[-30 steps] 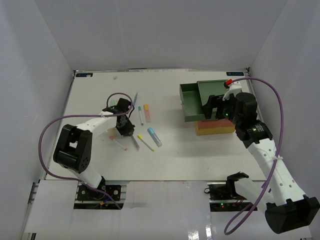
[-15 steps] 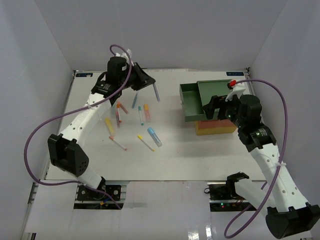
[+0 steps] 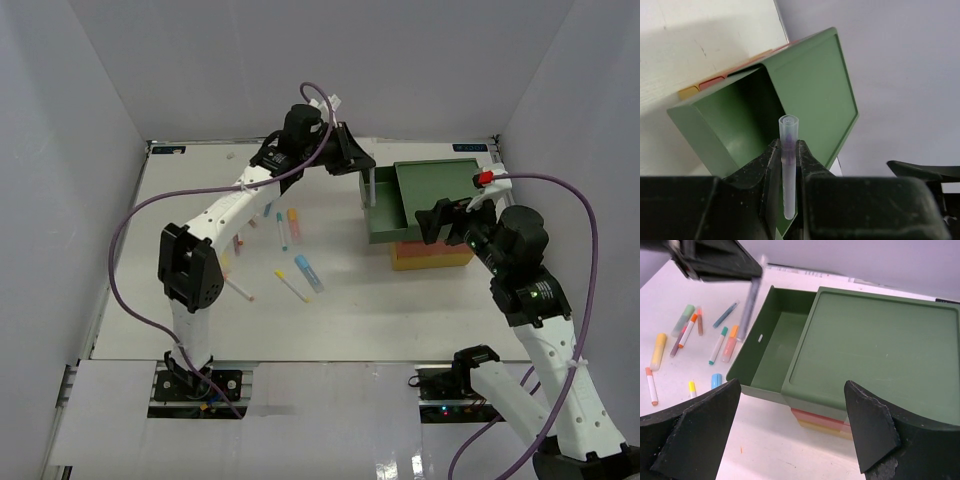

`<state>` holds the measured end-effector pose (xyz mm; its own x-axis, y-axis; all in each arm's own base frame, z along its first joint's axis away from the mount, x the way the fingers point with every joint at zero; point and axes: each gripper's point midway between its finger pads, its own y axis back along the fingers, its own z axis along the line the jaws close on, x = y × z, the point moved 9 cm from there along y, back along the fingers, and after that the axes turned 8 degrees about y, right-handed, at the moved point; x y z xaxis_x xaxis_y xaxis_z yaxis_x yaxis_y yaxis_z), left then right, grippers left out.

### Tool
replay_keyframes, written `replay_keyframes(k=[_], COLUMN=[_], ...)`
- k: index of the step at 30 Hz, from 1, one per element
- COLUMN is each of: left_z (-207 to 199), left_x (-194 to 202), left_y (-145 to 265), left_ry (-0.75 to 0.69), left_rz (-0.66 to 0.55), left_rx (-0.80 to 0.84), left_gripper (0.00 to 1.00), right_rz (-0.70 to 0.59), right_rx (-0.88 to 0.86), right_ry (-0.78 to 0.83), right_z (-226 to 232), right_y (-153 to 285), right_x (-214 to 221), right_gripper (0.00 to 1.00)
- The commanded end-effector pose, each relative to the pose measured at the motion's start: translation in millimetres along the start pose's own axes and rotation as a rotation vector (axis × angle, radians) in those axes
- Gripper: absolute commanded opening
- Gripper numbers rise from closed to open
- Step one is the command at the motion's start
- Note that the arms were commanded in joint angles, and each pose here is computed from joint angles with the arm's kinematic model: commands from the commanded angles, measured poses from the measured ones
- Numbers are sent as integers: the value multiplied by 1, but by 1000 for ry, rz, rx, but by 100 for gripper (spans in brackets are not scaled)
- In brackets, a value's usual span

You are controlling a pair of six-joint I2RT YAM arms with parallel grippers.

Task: Sort the stationery into containers
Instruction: Place the pen in the drawer.

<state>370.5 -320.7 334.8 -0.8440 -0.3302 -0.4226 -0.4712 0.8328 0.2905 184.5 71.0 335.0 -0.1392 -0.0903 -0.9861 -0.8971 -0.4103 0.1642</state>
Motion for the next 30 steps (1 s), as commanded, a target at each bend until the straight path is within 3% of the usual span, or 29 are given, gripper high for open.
replay_keyframes(k=[1, 8, 13, 20, 23, 26, 30], left_z=[-25, -18, -15, -26, -12, 17, 78], left_x=[0, 11, 12, 2, -4, -11, -2], left_y=[3, -14, -13, 20, 41, 73, 115], left_ry=[-5, 27, 26, -80, -142, -195, -201], left_rz=[-2, 8, -11, -135, -181, -304, -303], left_rx=[73, 54, 32, -75, -220, -465, -730], left_gripper=[18, 37, 70, 98, 98, 98, 97], right_rz=[-80, -84, -91, -93, -91, -87, -79], right_rx=[27, 29, 44, 52, 51, 41, 34], right_ry=[44, 58, 71, 83, 85, 88, 85], right_z=[-3, -3, -4, -5, -5, -4, -4], right_y=[9, 12, 15, 17, 16, 15, 14], right_x=[-14, -10, -9, -8, -8, -7, -4], right_gripper=[90, 90, 90, 90, 90, 90, 90])
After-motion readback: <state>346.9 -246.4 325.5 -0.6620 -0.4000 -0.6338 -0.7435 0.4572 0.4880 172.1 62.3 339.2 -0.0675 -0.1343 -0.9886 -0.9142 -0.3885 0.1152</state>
